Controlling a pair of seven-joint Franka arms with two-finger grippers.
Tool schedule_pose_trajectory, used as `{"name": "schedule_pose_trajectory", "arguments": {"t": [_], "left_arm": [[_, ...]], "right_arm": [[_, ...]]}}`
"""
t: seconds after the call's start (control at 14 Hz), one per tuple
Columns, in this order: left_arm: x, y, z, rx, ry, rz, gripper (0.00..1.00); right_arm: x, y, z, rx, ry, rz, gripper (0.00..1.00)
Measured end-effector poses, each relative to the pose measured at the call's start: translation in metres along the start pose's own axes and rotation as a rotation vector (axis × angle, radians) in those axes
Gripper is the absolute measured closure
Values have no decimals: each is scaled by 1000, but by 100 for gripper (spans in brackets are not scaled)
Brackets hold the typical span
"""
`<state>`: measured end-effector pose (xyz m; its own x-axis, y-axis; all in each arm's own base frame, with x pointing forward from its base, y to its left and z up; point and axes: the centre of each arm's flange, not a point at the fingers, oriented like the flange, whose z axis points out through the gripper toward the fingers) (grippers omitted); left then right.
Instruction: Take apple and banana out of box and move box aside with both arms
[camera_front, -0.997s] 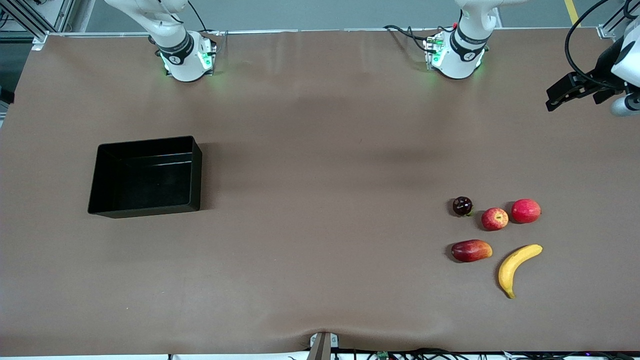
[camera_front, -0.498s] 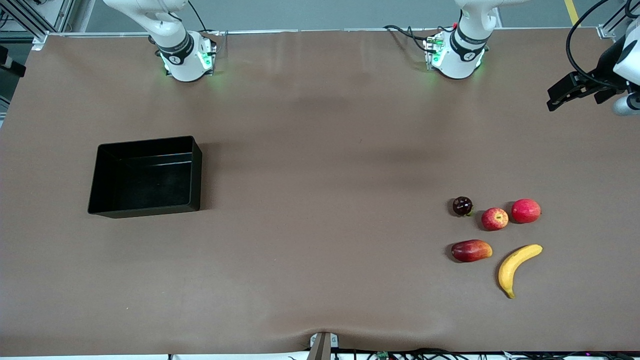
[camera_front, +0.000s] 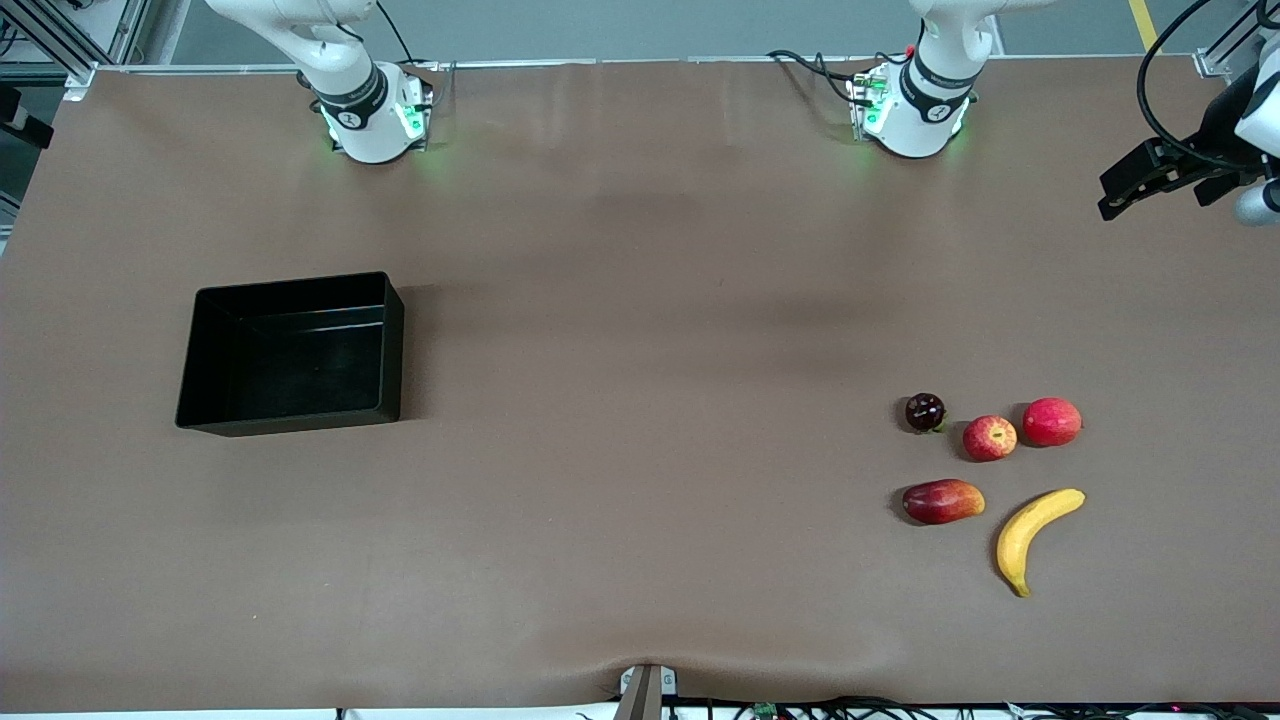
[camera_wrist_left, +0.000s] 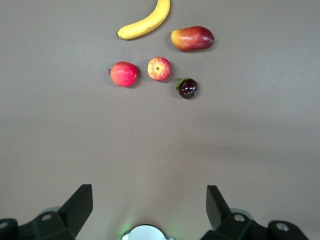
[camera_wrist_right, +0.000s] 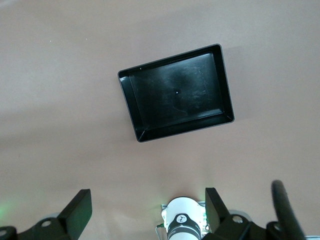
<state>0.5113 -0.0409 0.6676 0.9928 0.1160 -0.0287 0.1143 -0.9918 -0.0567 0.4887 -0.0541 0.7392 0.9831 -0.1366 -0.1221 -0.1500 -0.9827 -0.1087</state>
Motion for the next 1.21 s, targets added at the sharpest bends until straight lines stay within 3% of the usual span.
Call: {"name": "schedule_pose_trajectory", "arguments": {"t": [0.36, 0.64, 0.93, 1.21], "left_arm": [[5, 4, 7, 0, -12, 13, 0], [5, 6, 7, 0, -12, 19, 0], [5, 7, 6, 0, -11, 27, 0], [5, 6, 6, 0, -11, 43, 0]], "right_arm": [[-8, -17, -5, -12, 12, -74, 0], [6, -11, 13, -63, 10, -184, 0], [29, -7, 53, -63, -7, -191, 0], [29, -7, 61, -62, -23, -200, 0]]}}
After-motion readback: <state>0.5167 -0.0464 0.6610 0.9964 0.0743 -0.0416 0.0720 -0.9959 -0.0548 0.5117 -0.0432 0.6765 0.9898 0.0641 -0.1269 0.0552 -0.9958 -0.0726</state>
